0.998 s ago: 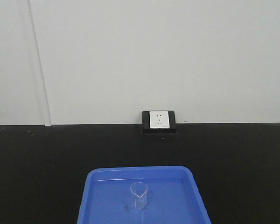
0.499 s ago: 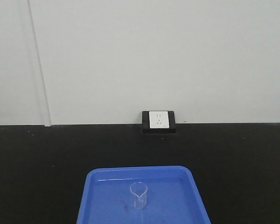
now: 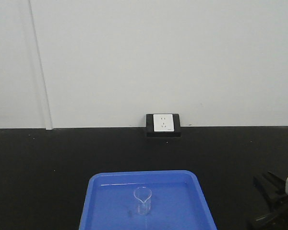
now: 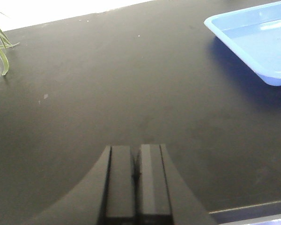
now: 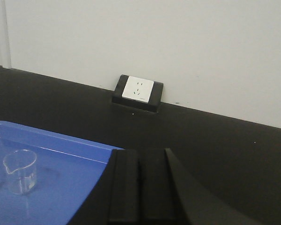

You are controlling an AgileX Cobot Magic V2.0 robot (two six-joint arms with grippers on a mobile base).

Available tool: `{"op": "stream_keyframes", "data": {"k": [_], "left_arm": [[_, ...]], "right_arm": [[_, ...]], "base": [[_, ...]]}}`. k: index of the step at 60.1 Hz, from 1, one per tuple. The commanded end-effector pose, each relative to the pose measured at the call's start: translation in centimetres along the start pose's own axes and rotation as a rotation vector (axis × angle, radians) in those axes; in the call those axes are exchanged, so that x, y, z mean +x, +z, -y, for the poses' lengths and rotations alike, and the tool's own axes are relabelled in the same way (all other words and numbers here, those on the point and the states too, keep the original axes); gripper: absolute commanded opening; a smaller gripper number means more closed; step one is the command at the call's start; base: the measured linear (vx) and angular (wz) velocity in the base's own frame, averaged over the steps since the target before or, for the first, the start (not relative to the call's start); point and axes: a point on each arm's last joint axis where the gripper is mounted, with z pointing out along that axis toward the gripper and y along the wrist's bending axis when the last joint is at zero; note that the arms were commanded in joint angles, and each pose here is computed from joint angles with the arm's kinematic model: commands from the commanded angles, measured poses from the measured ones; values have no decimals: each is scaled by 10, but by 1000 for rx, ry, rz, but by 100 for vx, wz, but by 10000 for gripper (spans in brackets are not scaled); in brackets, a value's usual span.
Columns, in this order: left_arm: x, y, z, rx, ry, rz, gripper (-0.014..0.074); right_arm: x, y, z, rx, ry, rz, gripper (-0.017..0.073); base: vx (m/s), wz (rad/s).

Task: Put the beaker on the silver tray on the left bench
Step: 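Reach the open right gripper toward the clear glass beaker in the blue tray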

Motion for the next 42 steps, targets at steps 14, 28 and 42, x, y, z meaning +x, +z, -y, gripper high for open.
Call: {"op": "stream_keyframes", "data": {"k": [14,28,42], "left_arm": [[-2,2,1,7,0,71,1],[-2,2,1,7,0,71,1],[-2,2,1,7,0,71,1]], "right_arm": [[-12,10,1,-4,94,87,352],[-1,23,0,-12,142,64,728],[2,29,-3,-48,162,83,708]], "base": [[0,0],[0,0],[0,0]]}}
